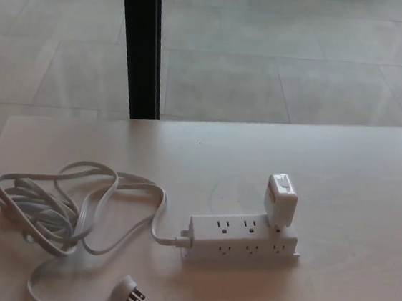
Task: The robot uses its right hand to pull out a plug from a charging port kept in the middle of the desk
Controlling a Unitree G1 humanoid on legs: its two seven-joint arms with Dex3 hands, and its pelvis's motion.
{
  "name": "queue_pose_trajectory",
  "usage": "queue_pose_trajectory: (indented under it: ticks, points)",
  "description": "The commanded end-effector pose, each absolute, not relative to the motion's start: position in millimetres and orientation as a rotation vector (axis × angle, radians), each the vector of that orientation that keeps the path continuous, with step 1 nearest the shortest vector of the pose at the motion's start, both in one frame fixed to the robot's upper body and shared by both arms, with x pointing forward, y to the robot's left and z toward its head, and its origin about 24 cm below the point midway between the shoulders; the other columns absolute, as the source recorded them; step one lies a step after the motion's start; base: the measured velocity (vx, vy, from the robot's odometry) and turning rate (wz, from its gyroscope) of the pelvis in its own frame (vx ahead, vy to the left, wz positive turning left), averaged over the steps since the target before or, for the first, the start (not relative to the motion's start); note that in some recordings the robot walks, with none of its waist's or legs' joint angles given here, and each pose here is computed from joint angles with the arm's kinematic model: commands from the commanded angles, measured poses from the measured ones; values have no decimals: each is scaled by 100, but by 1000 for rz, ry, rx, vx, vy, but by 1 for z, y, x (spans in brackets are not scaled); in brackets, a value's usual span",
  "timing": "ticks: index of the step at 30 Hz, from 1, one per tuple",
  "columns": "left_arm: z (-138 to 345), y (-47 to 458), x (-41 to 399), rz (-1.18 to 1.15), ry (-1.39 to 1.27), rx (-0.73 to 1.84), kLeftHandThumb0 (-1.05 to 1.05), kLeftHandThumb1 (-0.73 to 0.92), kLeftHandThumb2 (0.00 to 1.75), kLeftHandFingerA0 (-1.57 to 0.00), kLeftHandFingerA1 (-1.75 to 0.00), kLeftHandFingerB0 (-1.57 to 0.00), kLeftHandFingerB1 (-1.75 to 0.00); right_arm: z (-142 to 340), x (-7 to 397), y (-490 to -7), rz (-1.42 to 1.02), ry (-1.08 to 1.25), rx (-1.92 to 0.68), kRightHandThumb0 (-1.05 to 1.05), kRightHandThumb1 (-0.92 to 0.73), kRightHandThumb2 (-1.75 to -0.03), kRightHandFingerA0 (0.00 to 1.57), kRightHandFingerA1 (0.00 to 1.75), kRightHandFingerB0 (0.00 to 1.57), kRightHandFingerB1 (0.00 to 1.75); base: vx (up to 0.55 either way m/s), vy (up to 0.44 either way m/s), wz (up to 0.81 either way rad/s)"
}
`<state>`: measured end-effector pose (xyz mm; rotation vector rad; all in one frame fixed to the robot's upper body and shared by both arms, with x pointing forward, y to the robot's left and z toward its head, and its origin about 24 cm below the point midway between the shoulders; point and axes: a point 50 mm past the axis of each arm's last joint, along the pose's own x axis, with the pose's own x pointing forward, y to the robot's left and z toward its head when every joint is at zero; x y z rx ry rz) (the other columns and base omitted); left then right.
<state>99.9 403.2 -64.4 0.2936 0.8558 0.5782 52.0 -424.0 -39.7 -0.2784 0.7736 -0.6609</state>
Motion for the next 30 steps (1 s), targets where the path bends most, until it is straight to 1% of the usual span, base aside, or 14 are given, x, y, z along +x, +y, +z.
queue_pose_trajectory:
  ticks: [1,3,5,6,10,11,12,14,19,20,22,23,26,30]
  points:
    - [-55,412,100,622,783,266,-63,68,61,-78,-62,-71,-58,17,87,-446,-672,539,-217,-82,-47,-55,96,74,51,76,0,0,0]
    - [-55,413,101,622,785,269,-61,70,61,-78,-60,-69,-51,57,125,-452,-644,405,-249,-84,-33,-82,98,79,45,74,0,0,0]
    - [-55,413,101,629,786,260,-61,69,61,-78,-61,-70,-52,79,143,-450,-622,350,-286,-88,-49,-56,115,88,47,74,0,0,0]
    - [-55,413,100,626,783,263,-62,69,61,-78,-61,-72,-56,93,153,-448,-605,309,-295,-93,-35,-83,112,83,46,74,0,0,0]
    - [-56,413,101,632,789,264,-62,69,61,-79,-60,-70,-52,156,201,-433,-521,90,-356,-89,-39,-85,107,73,47,64,0,0,0]
    - [-55,413,101,627,787,267,-62,69,61,-79,-61,-71,-53,169,210,-427,-487,52,-389,-88,-47,-68,103,72,42,56,0,0,0]
    - [-57,411,101,626,794,267,-62,69,61,-79,-59,-71,-52,183,218,-420,-454,9,-369,-80,-44,-87,93,74,39,56,0,0,0]
    - [-57,412,100,625,792,269,-62,69,61,-79,-61,-72,-55,198,232,-408,-405,-38,-354,-70,-61,-59,84,68,38,37,0,0,0]
    - [-57,412,99,635,788,253,-61,68,61,-77,-58,-71,-54,228,264,-371,-280,-90,-390,-66,-60,-59,82,64,31,33,0,0,0]
    - [-57,411,101,625,790,260,-61,69,61,-76,-57,-71,-55,232,270,-365,-261,-89,-448,-70,-47,-85,82,70,24,45,0,0,0]
    - [-58,411,101,624,793,257,-61,70,61,-76,-58,-70,-53,236,280,-349,-199,-129,-432,-68,-57,-58,88,65,32,32,0,0,0]
    - [-58,411,100,625,789,258,-62,69,61,-79,-63,-71,-55,238,292,-335,-154,-143,-453,-74,-46,-86,91,74,27,45,0,0,0]
    - [-56,411,102,616,786,263,-63,69,61,-77,-60,-72,-56,240,301,-314,-78,-137,-446,-69,-56,-58,86,61,33,32,0,0,0]
    - [-56,410,105,598,780,279,-61,70,61,-77,-58,-70,-52,241,316,-275,77,-123,-486,-71,-55,-58,92,68,33,32,0,0,0]
